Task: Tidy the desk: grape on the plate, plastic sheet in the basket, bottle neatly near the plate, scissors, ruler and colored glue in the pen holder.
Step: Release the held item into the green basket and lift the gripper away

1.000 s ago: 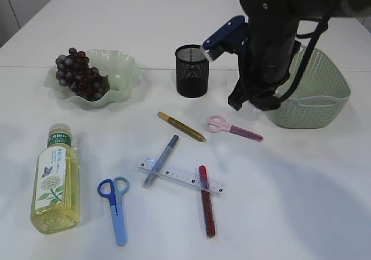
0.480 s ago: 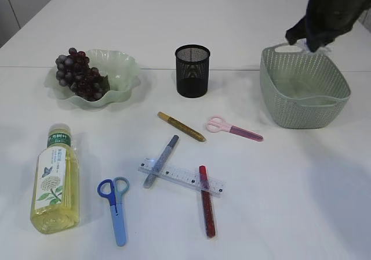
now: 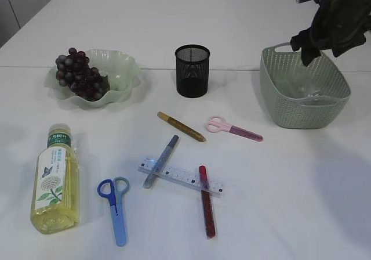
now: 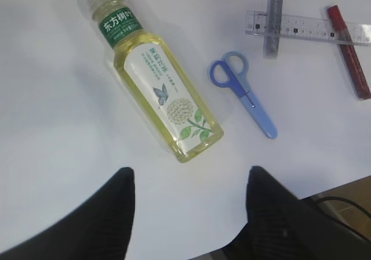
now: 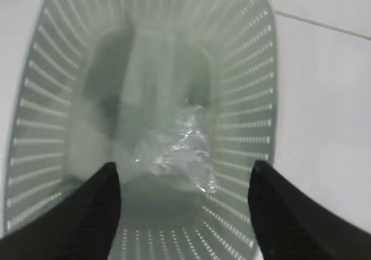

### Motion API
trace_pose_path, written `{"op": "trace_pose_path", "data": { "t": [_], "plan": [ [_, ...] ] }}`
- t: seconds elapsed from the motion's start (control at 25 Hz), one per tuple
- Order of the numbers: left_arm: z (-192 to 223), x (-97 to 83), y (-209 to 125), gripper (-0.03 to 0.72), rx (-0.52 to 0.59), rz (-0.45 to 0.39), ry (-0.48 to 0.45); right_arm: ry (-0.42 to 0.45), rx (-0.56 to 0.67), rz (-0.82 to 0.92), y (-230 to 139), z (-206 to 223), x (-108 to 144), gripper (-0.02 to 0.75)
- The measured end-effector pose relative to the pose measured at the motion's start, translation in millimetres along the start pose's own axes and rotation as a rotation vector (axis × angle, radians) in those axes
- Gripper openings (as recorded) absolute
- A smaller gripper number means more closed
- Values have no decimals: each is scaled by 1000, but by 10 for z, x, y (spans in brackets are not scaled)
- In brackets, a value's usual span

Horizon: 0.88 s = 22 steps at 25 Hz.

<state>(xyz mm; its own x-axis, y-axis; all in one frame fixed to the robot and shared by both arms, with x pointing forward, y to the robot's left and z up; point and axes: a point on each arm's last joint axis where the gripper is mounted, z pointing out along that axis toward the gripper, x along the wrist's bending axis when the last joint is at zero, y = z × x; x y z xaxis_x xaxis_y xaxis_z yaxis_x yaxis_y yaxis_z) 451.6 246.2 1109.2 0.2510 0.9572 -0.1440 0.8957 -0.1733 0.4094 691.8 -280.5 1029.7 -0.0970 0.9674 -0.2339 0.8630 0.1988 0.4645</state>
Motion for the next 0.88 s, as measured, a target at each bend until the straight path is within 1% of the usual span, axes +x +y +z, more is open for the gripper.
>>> {"op": "trace_pose_path", "data": {
  "t": [0.12, 0.2, 0.32, 0.44, 0.64, 0.88],
  "plan": [
    [0, -10, 1, 443, -1, -5, -11, 17, 5, 14, -4, 0, 15, 560],
    [0, -11, 2, 443, -2, -6, -12, 33, 32, 28, -26, -5, 29, 564],
    [0, -11, 15, 443, -17, -6, -12, 78, 91, 29, -78, -63, 60, 547],
    [0, -8, 32, 443, -35, -6, -9, 124, 122, 54, -105, -192, 79, 498],
    [-3, -4, 80, 442, -88, -6, -4, 210, 191, 102, -209, -464, 118, 480],
    [-5, -12, 97, 430, -107, -12, -14, 234, 209, 113, -535, -845, 107, 479]
  ]
}}
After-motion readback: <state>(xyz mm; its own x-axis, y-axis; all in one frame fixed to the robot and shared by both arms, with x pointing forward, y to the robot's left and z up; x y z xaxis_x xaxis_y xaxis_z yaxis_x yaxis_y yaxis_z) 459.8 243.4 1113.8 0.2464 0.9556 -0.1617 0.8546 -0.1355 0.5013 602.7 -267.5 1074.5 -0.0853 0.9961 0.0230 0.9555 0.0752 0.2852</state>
